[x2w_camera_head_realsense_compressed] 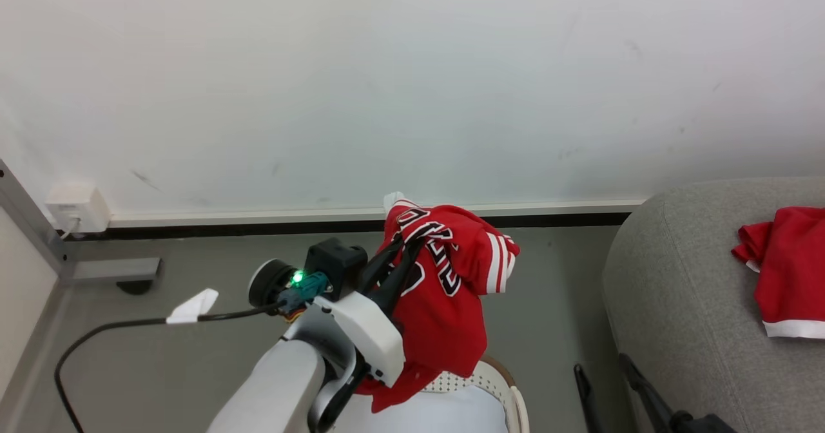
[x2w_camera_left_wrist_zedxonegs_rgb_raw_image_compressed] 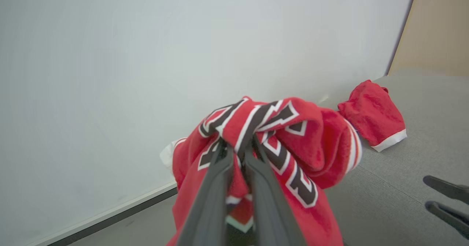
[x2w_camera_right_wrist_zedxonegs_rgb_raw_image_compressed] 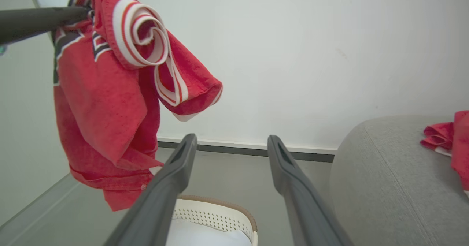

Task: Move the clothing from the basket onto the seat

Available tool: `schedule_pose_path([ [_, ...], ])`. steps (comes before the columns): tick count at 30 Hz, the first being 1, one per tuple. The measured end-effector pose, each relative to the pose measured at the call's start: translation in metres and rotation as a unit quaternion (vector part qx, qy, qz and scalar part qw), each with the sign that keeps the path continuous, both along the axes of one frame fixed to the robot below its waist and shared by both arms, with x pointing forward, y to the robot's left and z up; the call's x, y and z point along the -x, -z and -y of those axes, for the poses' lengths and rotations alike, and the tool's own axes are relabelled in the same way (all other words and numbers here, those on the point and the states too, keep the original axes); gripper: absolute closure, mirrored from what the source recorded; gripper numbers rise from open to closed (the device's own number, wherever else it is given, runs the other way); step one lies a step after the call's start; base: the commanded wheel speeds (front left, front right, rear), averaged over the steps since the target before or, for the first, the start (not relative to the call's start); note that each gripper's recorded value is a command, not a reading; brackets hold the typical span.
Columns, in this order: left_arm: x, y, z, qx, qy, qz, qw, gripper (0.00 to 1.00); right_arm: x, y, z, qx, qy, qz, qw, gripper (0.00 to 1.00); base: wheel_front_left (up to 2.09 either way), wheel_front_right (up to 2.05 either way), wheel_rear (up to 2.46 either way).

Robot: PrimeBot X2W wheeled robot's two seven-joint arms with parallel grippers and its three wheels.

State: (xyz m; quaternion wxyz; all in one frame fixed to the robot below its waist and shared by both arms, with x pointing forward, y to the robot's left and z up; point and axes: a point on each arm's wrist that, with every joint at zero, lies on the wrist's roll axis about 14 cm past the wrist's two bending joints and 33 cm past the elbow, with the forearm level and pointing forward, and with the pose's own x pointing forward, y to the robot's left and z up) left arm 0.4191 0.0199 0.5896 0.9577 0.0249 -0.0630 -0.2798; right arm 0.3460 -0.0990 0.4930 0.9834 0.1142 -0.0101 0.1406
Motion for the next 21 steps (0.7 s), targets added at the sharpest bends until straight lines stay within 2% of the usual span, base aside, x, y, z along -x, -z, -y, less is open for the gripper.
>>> schedule_pose_path([
  [5,0.010,-0.011,0.002,0.001,0.004,0.008,1.000,1.00,0.004,-0.014,-0.019,-0.009,-0.028,0.021,0.999,0.00,0.00,0.00,0.00],
  [9,0.018,-0.018,0.005,0.001,0.010,0.014,1.000,1.00,0.010,-0.028,-0.048,-0.020,-0.078,0.038,0.996,0.00,0.00,0.00,0.00],
  [10,0.021,-0.021,0.007,0.002,0.014,0.016,1.000,1.00,0.014,-0.032,-0.064,-0.025,-0.108,0.042,0.993,0.00,0.00,0.00,0.00],
  [12,0.023,-0.022,0.008,0.003,0.016,0.016,1.000,1.00,0.014,-0.033,-0.070,-0.028,-0.120,0.041,0.992,0.00,0.00,0.00,0.00],
  [17,0.032,-0.023,0.016,0.001,0.029,0.015,0.999,1.00,0.012,-0.027,-0.097,0.005,-0.178,0.036,0.983,0.00,0.00,0.00,0.00],
  [21,0.039,-0.022,0.025,0.001,0.043,0.012,0.999,1.00,0.002,-0.029,-0.115,0.015,-0.202,0.033,0.979,0.00,0.00,0.00,0.00],
])
